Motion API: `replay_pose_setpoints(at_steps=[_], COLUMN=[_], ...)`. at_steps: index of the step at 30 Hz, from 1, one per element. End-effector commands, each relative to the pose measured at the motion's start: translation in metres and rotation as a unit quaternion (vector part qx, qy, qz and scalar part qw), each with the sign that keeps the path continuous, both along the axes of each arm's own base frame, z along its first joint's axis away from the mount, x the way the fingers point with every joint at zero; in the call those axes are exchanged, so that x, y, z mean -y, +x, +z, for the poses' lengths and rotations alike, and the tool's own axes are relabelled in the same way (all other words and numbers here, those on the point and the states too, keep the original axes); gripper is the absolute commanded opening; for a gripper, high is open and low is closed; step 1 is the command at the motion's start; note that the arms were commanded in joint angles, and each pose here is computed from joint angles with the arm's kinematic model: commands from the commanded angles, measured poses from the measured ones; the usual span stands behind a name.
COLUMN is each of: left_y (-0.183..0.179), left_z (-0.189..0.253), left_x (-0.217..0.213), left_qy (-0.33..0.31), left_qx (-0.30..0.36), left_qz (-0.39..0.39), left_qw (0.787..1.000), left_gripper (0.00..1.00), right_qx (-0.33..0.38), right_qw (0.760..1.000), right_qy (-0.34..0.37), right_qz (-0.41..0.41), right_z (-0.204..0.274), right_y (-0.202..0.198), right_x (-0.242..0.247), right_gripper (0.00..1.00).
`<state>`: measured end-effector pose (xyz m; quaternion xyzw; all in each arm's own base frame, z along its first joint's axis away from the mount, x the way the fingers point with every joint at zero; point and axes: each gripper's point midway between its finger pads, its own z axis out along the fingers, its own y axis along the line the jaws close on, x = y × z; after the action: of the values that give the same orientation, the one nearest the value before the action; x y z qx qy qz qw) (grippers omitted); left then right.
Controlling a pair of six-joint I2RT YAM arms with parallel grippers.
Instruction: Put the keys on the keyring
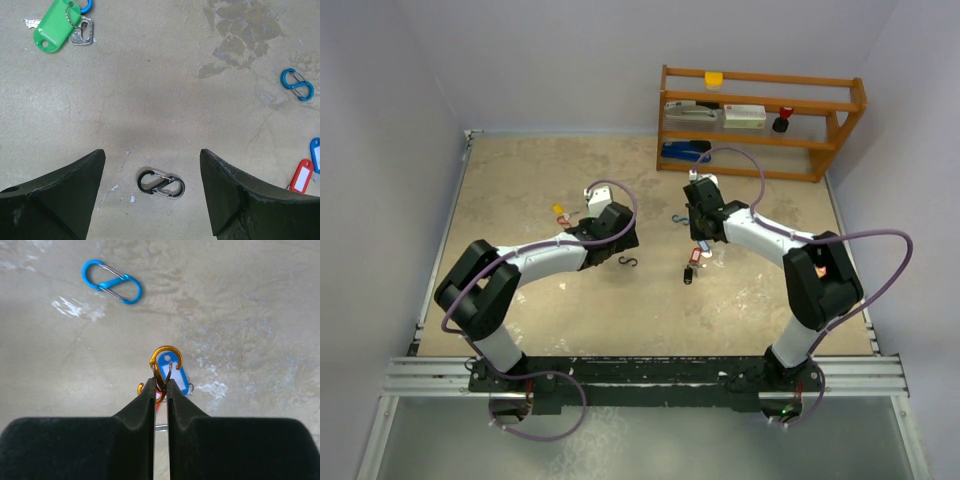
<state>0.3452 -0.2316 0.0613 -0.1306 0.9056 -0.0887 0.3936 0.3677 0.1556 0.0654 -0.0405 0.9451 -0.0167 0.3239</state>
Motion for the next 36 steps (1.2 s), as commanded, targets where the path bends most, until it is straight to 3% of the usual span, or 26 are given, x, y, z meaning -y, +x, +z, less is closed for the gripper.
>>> replay_pose_setpoints(at_steps=[1, 15, 36], left_y=[0.006, 0.006, 0.007], left_z=[0.014, 0.011, 0.013], left_x=[0.001, 0.002, 0.002], left_qy=[-0.007, -0.008, -0.003], left_qx=[0.022, 0.018, 0.02], left_qz=[-0.003, -0.005, -0.005], left_qw=[1.0, 1.0, 1.0], left_gripper=[0.74, 0.74, 0.74], right_qx=[-0.001, -0.006, -0.027], right_qw=[0.999, 0.995, 0.997], right_qy=[-0.041, -0.07, -0.061], right_qz=[-0.025, -0.068, -0.047], right_z=[0.003, -0.001, -0.022], right_y=[-0.011, -0.022, -0.017], right_x=[0.024, 0.063, 0.054], right_gripper=[0.02, 0.0, 0.0])
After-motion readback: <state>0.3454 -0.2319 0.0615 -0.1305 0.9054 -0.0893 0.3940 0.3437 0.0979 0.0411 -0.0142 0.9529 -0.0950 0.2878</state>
